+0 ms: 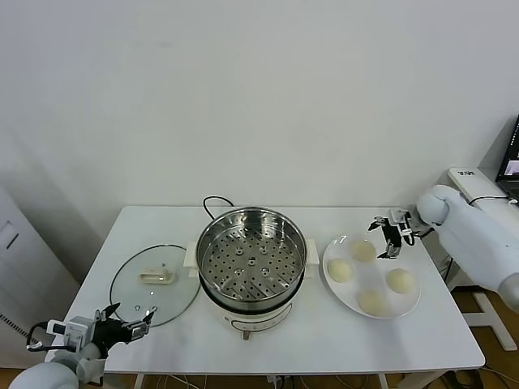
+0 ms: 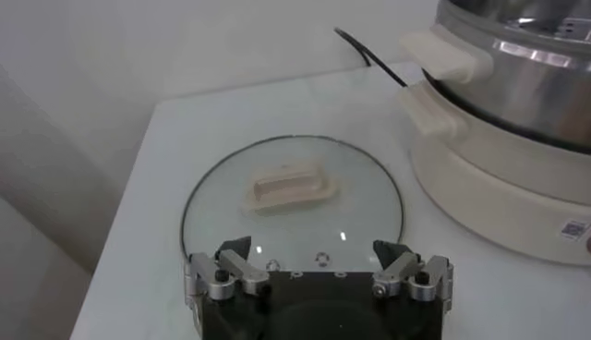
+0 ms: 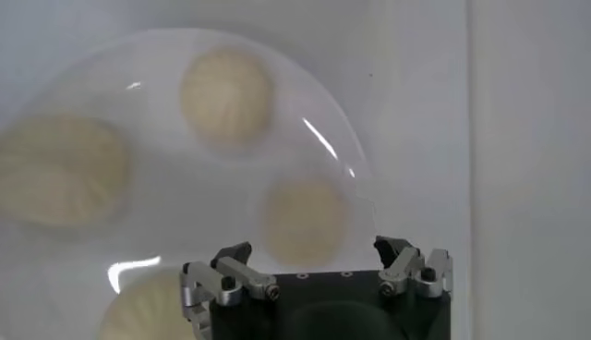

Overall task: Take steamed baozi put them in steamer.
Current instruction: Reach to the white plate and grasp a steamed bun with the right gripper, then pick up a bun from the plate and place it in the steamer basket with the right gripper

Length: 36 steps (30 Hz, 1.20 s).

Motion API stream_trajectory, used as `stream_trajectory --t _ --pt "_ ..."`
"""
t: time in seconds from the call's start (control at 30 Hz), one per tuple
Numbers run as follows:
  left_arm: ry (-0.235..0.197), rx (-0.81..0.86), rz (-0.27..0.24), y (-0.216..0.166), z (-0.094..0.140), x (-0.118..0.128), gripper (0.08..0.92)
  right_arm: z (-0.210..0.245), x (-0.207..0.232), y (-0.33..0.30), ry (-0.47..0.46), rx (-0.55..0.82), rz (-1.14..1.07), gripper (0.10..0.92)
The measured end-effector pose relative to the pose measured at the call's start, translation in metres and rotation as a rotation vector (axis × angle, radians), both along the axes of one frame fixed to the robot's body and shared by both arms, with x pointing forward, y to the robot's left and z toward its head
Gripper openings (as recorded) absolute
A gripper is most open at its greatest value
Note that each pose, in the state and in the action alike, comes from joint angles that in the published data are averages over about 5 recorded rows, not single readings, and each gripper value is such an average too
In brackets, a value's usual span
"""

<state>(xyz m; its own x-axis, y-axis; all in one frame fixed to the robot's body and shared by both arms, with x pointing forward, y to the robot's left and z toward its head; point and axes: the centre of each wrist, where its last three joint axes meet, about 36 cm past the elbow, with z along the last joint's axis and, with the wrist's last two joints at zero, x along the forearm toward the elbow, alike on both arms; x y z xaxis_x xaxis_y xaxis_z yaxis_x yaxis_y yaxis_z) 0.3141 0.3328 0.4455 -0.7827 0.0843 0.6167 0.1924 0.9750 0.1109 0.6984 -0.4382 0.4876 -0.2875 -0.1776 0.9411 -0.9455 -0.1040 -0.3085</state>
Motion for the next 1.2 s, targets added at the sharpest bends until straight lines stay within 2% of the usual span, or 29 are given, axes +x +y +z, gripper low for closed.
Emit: stream_trajectory --t 0.3,0.5,0.73,0.83,1.03,1.2 --pt "-0.002 0.0 -0.001 0.0 0.0 0.001 0.823 -0.016 0.011 0.012 0.034 -0.021 0.006 0.801" --pt "-0.01 -0.004 -0.004 -0.001 0.003 0.002 0.823 -0.024 0.015 0.018 0.049 -0.027 0.002 0.71" --pt "-0.014 -0.011 -0.003 -0.002 0.006 0.002 0.823 -0.028 0.017 0.023 0.059 -0.035 0.007 0.513" --pt "-0.017 -0.015 0.0 -0.002 0.007 0.003 0.823 -0.026 0.017 0.023 0.061 -0.04 0.011 0.474" --pt "-0.02 -0.019 0.007 -0.002 0.009 0.002 0.823 -0.012 0.019 0.022 0.053 -0.051 0.029 0.467" --pt "-0.016 -0.019 0.013 -0.001 0.009 0.001 0.823 0.026 0.024 0.029 0.017 -0.049 0.094 0.467"
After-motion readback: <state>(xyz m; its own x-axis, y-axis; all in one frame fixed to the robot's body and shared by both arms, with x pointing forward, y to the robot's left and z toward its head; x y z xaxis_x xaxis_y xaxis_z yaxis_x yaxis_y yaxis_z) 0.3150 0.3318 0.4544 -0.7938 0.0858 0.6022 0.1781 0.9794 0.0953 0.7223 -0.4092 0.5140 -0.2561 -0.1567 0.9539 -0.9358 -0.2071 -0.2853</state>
